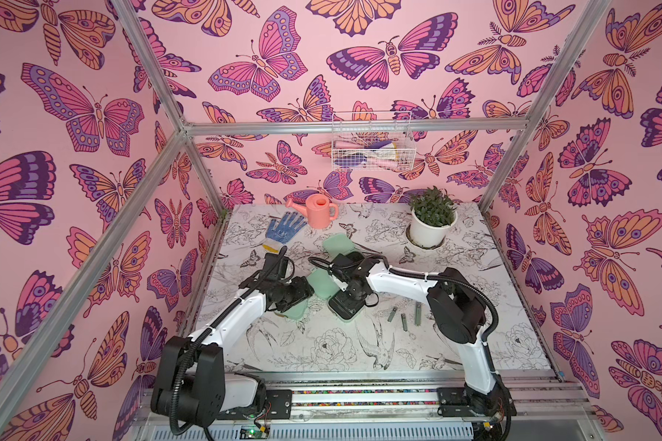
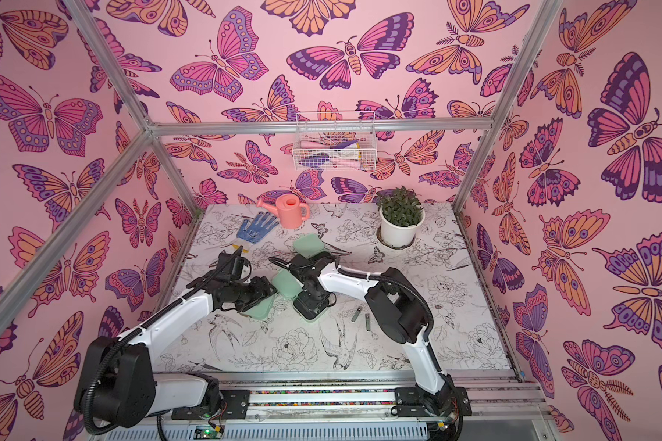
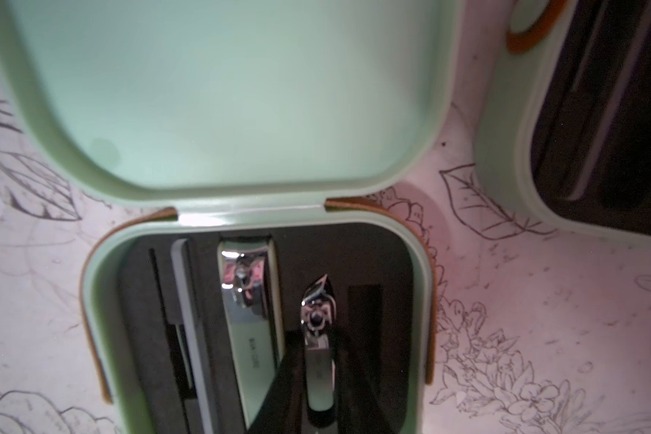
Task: Organize nail clipper sets
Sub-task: Place the nail clipper in the storage box, then pick up the nail clipper from the center of the board.
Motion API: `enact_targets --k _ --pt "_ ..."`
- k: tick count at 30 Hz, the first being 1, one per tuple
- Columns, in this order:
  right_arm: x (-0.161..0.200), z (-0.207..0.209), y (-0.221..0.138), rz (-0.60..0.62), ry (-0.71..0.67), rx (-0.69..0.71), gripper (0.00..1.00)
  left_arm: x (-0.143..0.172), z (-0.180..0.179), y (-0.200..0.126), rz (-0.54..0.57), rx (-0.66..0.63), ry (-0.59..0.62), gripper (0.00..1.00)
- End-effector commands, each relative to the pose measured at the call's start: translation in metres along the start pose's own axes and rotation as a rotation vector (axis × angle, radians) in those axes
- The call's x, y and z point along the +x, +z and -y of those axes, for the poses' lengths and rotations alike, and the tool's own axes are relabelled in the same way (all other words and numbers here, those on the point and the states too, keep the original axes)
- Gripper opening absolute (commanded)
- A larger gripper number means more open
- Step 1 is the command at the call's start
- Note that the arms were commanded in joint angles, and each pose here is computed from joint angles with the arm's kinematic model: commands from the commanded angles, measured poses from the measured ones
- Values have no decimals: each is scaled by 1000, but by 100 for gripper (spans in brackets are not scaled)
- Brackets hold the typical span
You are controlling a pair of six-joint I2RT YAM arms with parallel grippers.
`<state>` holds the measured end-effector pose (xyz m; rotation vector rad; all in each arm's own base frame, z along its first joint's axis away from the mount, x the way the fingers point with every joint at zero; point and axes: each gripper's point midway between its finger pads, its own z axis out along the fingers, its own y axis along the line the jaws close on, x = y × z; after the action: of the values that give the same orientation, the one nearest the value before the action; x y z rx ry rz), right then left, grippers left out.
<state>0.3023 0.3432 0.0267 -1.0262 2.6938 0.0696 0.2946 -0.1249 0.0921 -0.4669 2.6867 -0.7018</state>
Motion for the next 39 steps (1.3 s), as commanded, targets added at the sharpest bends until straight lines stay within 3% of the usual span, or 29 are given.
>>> enact_targets --k 1,12,21,28,34,39 --pt "-7 3 -10 14 17 26 19 0 -2 -1 -12 -5 4 72" --pt "-14 5 -25 51 33 26 21 0 -1 0 -15 -5 5 72" --pt "-16 25 -79 129 84 100 22 0 3 -3 -10 12 7 72" --pt "51 51 -100 63 275 181 30 2 8 -5 -24 39 7 72" --pt "119 68 -93 1 463 211 37 7 9 -2 -40 42 10 71" --pt "135 81 -93 38 576 193 39 12 12 1 -53 38 20 71"
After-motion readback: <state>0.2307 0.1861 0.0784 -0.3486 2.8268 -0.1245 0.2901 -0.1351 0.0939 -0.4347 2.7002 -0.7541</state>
